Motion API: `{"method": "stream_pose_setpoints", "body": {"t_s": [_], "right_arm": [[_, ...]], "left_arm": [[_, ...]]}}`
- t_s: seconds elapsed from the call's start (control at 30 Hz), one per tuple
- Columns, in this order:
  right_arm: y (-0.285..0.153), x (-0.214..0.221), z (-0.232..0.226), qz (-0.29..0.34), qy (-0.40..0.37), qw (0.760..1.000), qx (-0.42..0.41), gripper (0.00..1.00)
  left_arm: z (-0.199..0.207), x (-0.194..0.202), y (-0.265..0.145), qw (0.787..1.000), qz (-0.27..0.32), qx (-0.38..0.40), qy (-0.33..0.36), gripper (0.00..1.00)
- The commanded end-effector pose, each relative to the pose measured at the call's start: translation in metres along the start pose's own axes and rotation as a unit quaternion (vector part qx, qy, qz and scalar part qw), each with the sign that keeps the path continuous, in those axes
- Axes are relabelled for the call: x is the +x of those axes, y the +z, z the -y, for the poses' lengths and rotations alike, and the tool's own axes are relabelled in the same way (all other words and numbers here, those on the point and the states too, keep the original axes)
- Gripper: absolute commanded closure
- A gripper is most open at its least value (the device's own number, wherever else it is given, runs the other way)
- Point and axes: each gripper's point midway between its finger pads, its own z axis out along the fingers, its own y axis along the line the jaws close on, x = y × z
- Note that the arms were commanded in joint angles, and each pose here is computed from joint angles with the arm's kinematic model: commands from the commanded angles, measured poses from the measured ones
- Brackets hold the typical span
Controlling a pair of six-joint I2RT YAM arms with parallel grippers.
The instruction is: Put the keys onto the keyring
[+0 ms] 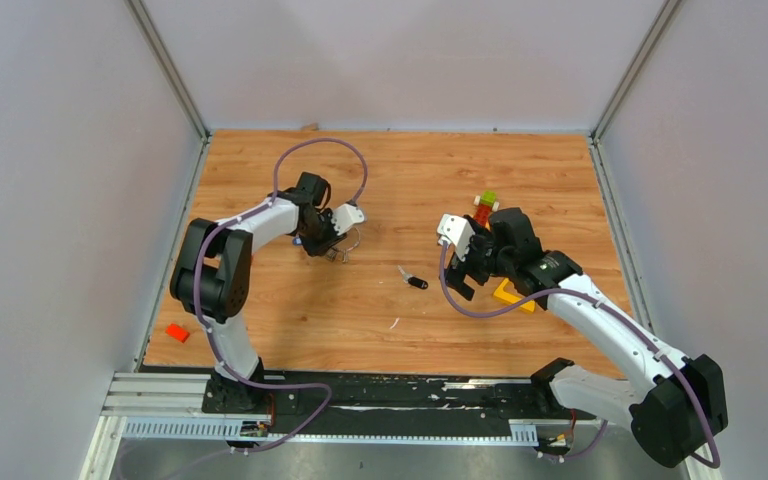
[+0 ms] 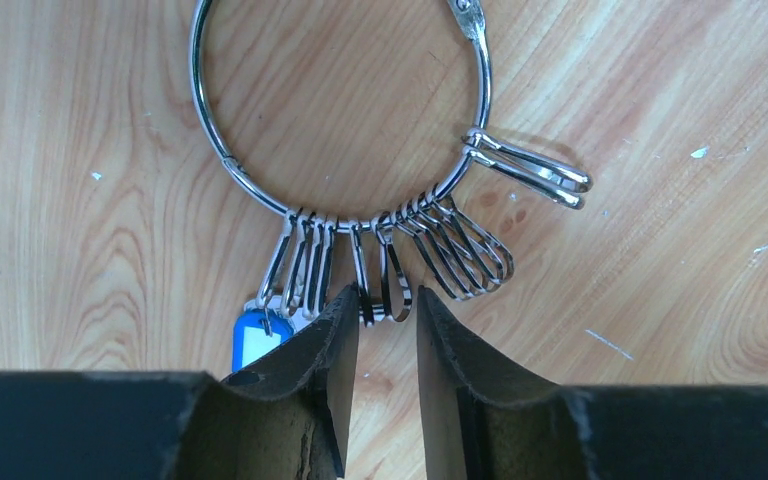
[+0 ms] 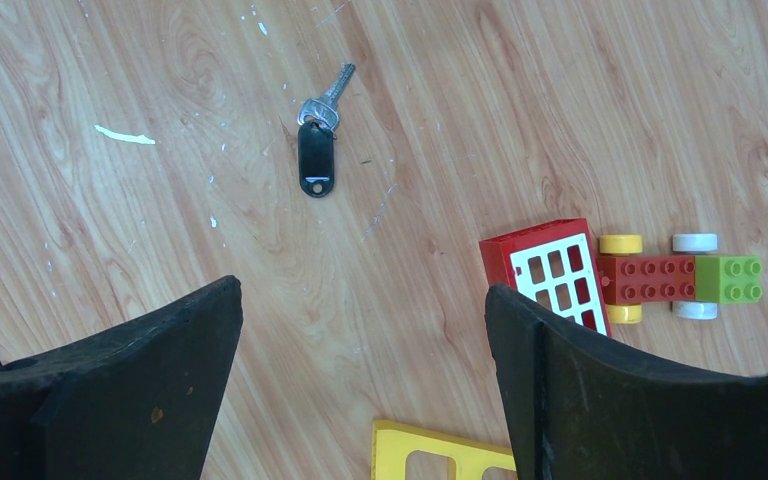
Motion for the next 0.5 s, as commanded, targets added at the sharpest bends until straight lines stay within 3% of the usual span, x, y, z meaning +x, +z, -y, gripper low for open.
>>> {"method": "stream_pose_setpoints", "body": {"t_s": [0.0, 0.23, 0.47], "right_arm": [[0.0, -0.006, -0.001, 0.007, -0.01, 1.0, -0.01, 0.09], [0.001, -0.004, -0.002, 0.002, -0.008, 1.0, -0.013, 0.09], [0.001, -0.004, -0.002, 0.002, -0.008, 1.0, -0.013, 0.09]], "left_arm": [[-0.006, -0.009, 0.002, 1.0, 0.01, -0.004, -0.003, 0.65], [-0.003, -0.017, 0.004, 1.0, 0.026, 0.009, -0.01, 0.67], [0.002, -0.025, -0.002, 0.999, 0.041, 0.024, -0.014, 0.86]]}}
